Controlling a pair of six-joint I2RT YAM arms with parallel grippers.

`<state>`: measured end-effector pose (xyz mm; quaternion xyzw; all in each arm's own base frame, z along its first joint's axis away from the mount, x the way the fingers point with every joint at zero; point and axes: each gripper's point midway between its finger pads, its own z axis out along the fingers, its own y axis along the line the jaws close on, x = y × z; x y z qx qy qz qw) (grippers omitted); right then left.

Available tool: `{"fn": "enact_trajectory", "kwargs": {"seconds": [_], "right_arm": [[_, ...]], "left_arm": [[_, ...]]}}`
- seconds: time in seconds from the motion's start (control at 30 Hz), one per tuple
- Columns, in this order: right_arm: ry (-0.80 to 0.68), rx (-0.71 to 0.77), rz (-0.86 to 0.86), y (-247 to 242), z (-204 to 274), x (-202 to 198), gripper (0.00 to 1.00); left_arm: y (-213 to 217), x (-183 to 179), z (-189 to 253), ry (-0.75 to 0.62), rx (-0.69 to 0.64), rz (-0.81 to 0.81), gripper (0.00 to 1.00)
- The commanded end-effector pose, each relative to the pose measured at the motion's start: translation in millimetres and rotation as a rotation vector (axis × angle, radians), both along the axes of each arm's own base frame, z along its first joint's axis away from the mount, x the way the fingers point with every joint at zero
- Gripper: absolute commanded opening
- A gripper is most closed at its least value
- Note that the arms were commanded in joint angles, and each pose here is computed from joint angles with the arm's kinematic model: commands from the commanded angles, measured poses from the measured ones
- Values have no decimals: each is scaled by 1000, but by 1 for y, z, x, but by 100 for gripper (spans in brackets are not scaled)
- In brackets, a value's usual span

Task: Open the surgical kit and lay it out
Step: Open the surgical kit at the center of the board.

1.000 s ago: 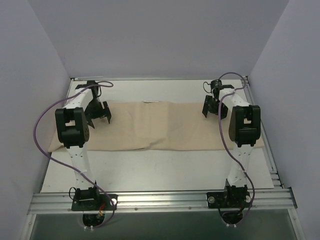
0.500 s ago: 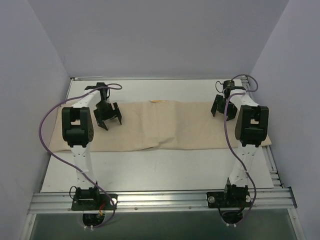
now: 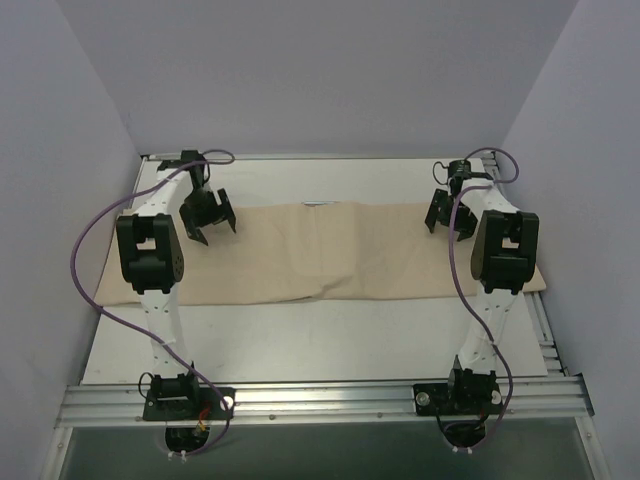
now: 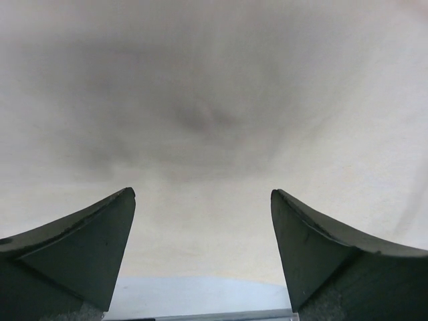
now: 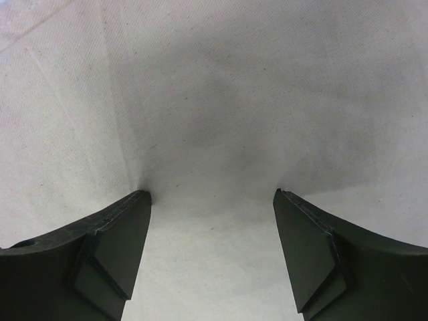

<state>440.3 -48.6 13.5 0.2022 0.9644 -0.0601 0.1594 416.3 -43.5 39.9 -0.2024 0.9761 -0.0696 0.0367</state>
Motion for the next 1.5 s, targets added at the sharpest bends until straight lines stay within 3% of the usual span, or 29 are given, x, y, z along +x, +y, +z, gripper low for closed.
{"fn": "enact_trajectory", "kwargs": {"seconds": [0.0, 0.17, 0.43, 0.53, 0.57, 0.87, 1.47], "right_arm": [[-8, -15, -29, 1, 28, -9, 76], [-169, -7, -204, -14, 59, 29, 71], [-449, -105, -384, -70, 102, 84, 61], [-399, -207, -417, -100, 92, 88, 57], [-443, -226, -429, -108, 111, 101, 56], [-418, -278, -454, -129, 78, 128, 54], [-300, -266, -498, -133, 34, 98, 48]], "left_arm": [[22, 41, 52, -174, 103, -30, 91], [54, 74, 95, -296, 206, 0, 91], [56, 85, 103, -353, 216, -19, 91], [50, 82, 103, -356, 185, -5, 91], [47, 81, 102, -358, 172, -6, 91], [32, 68, 105, -375, 90, 15, 91], [30, 71, 98, -343, 61, 3, 91]]}}
